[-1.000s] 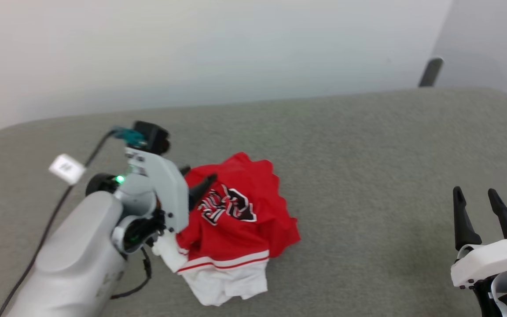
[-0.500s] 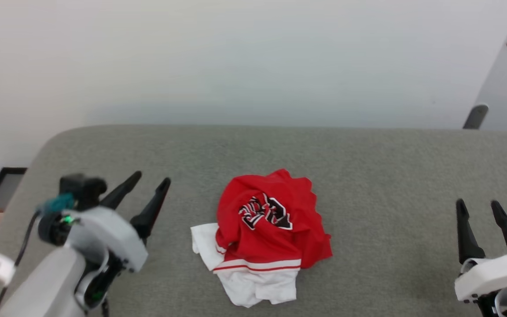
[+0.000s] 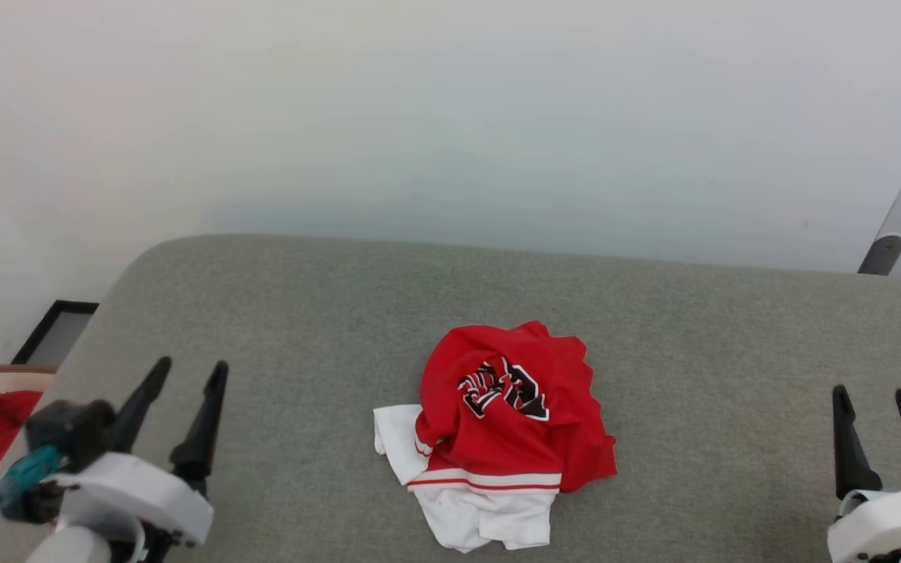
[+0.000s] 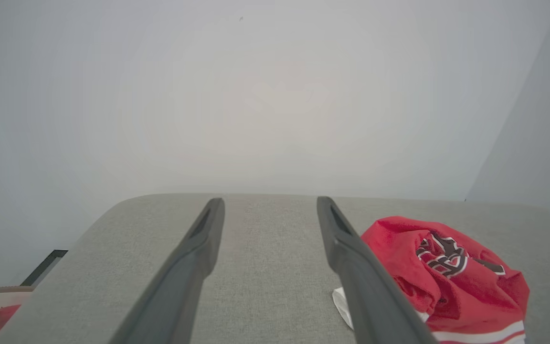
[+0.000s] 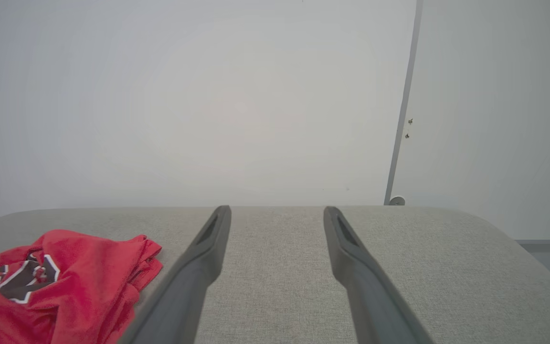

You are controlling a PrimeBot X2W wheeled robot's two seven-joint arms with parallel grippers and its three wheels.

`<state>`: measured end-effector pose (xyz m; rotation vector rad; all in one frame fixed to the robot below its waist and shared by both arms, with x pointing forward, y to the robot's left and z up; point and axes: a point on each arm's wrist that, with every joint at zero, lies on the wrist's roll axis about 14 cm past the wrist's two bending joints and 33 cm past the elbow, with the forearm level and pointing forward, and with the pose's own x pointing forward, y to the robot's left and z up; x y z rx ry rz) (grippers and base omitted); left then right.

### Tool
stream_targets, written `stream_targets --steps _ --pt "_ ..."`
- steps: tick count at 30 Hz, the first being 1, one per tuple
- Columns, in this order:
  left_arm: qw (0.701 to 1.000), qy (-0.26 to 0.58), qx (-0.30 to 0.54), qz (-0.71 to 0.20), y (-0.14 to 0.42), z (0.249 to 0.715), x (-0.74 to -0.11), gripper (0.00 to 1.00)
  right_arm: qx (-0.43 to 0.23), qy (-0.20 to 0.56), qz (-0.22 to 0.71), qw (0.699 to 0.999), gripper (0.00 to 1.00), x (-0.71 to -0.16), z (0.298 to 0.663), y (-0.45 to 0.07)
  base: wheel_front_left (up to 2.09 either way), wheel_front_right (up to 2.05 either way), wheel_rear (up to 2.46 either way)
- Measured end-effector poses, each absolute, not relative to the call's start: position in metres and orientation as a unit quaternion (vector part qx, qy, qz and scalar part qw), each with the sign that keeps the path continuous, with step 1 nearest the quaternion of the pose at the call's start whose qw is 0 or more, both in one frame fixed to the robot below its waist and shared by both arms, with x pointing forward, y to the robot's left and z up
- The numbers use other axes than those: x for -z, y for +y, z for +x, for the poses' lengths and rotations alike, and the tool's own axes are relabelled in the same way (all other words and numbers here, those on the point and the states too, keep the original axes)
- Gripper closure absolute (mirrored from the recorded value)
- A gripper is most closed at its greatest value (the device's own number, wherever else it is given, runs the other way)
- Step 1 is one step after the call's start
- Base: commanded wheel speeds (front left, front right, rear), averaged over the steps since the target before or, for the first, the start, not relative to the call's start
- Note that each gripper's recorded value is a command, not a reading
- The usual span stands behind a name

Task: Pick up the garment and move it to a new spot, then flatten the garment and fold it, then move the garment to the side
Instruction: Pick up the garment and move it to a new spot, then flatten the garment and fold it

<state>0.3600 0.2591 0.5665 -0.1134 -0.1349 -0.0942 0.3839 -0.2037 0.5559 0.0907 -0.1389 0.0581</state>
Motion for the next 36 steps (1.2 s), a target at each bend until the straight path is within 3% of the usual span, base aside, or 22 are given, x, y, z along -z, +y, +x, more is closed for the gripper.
stream_targets --steps 10,19,25,36 --pt "0.994 -0.083 0.004 -0.068 0.281 0.339 -0.562 0.0 -0.016 -0.062 0.044 0.997 0.0 -0.548 0.38 -0.213 0.0 0.0 0.0" --pt "0.996 -0.047 0.043 -0.069 0.263 0.352 -0.55 0.0 -0.021 -0.052 0.046 0.997 0.0 -0.545 0.384 -0.207 0.0 0.0 0.0" --pt "0.991 0.012 0.115 -0.067 0.23 0.387 -0.565 0.0 -0.023 -0.061 0.043 0.997 0.0 -0.554 0.392 -0.206 0.0 0.0 0.0" --pt "0.942 0.244 0.212 -0.088 0.177 0.427 -0.524 0.0 0.006 -0.069 0.043 0.997 0.0 -0.558 0.399 -0.225 0.0 0.0 0.0"
